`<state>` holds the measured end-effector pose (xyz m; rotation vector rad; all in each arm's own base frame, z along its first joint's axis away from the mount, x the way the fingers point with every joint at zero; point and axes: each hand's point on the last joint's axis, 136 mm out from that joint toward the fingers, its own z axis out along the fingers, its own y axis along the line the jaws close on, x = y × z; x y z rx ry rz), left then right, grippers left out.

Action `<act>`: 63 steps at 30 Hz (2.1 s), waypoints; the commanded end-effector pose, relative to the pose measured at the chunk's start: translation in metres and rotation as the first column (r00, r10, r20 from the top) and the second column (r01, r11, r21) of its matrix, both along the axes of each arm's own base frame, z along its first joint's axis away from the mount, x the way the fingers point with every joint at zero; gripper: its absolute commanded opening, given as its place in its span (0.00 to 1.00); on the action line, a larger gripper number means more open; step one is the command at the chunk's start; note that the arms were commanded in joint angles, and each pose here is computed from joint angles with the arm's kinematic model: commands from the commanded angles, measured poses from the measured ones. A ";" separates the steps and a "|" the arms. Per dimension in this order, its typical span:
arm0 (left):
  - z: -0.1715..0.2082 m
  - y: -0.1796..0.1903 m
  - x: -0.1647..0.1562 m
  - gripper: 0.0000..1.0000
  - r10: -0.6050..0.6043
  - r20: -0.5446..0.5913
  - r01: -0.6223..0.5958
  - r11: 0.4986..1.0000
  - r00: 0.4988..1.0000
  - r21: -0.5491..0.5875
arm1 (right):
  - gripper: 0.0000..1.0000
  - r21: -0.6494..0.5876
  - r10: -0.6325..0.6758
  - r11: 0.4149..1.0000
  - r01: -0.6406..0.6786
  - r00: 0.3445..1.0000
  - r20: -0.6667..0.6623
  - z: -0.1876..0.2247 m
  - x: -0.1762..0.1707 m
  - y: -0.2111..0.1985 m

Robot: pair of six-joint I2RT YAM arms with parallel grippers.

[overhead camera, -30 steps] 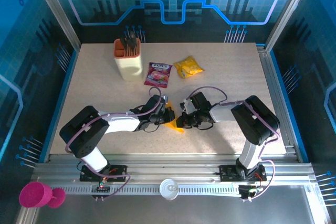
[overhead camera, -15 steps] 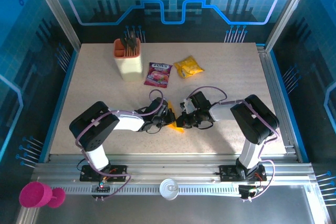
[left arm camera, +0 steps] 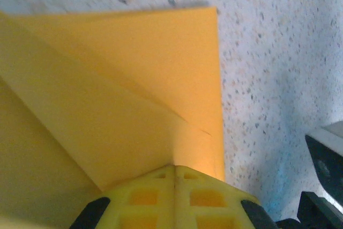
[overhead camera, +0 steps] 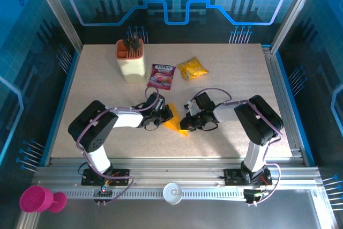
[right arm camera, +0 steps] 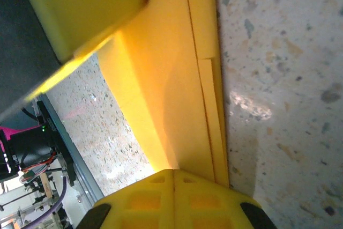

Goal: Fold a paper plane with a square sheet of paper (pick it up from the middle)
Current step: Fourth fold the wing at the center of the table.

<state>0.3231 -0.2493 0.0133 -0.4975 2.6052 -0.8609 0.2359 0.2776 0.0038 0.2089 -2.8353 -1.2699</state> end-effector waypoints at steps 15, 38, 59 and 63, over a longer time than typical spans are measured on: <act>-0.047 0.146 0.029 0.00 0.318 -0.095 -0.281 0.917 0.943 0.281 | 0.00 -0.348 -0.091 0.937 0.034 0.985 -0.150 -0.082 -0.043 -0.067; 0.031 0.009 0.013 0.00 -0.050 0.083 0.038 0.990 0.995 0.136 | 0.00 -0.292 -0.073 0.956 0.027 0.987 -0.145 -0.081 -0.041 -0.057; -0.046 0.025 -0.013 0.00 0.019 -0.110 0.008 0.971 0.994 0.239 | 0.00 -0.160 -0.018 0.987 0.005 0.997 -0.079 -0.049 -0.063 -0.053; -0.045 0.025 -0.012 0.00 0.020 -0.111 0.007 0.972 0.994 0.236 | 0.00 -0.144 -0.022 0.989 0.009 0.996 -0.083 -0.045 -0.070 -0.055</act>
